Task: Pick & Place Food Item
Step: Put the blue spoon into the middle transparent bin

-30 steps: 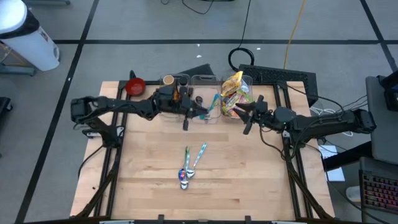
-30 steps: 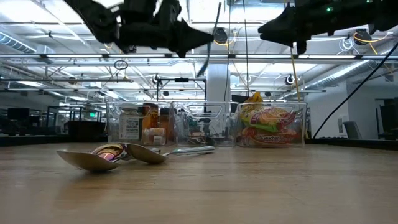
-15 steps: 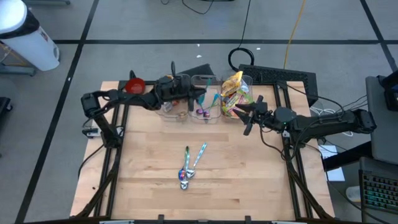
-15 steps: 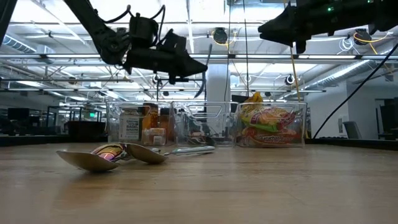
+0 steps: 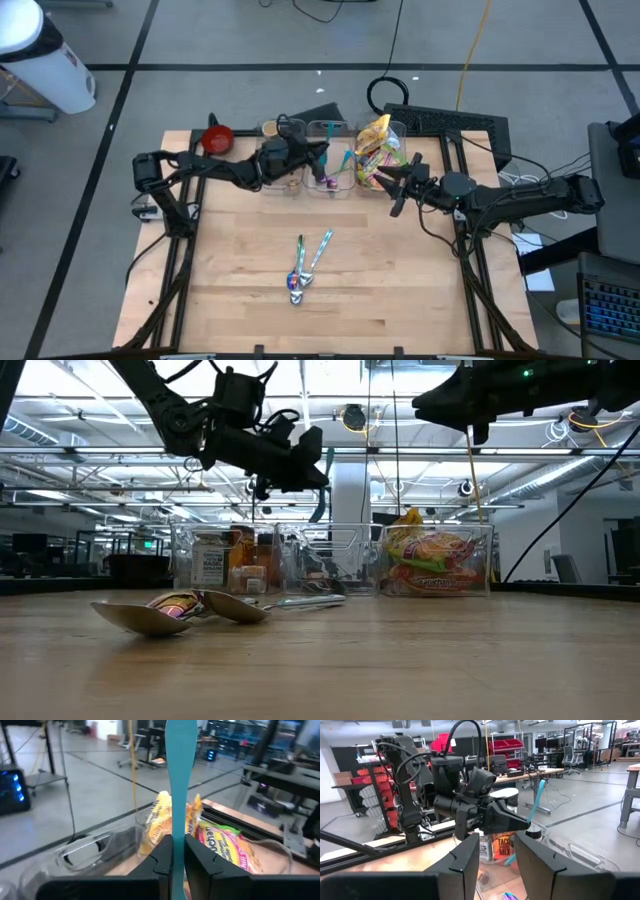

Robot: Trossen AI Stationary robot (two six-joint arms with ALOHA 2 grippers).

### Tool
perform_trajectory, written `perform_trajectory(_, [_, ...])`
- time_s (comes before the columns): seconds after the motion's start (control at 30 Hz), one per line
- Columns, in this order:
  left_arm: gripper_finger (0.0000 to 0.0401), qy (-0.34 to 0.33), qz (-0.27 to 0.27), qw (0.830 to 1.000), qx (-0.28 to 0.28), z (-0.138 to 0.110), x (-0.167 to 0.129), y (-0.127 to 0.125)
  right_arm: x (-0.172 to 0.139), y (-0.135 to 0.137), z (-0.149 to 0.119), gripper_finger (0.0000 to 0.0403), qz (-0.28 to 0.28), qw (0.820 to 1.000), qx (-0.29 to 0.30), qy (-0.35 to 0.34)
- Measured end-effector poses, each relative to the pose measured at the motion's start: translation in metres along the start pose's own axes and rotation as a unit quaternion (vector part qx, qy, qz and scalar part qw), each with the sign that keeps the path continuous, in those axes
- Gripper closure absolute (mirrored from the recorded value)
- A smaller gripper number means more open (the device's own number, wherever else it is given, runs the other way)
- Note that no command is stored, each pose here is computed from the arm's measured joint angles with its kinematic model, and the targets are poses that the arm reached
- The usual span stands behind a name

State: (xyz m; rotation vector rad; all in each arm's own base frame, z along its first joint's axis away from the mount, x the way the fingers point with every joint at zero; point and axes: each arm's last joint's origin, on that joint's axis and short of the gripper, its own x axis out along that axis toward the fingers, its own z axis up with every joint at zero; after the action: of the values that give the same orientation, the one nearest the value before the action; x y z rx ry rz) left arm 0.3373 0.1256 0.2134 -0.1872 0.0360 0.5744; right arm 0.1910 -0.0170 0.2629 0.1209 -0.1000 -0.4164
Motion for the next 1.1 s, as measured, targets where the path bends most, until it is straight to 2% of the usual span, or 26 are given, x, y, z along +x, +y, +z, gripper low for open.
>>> perform_trajectory(0.23, [0.0383,0.016,0.009,1.000,-0.012,-0.005,0.001,0.001,0.000,0.000,0.000,0.0287,0.000,1.000,0.001,-0.001])
perform_trajectory(0.47, [0.0371,0.036,0.031,0.998,-0.028,-0.019,0.014,0.005,0.000,0.000,0.000,0.0287,0.000,1.000,0.002,-0.002])
perform_trajectory(0.7, [0.0377,0.093,0.015,0.995,-0.016,-0.023,0.035,-0.001,0.000,0.000,0.000,0.0287,0.000,1.000,0.002,-0.002])
perform_trajectory(0.77, [0.0377,0.092,0.015,0.996,-0.016,-0.022,0.037,-0.002,0.000,0.000,0.000,0.0287,0.000,1.000,0.002,-0.001])
perform_trajectory(1.1, [0.0333,0.104,0.032,0.994,-0.019,-0.024,0.038,0.006,0.000,0.000,0.000,0.0287,0.000,1.000,0.001,0.001])
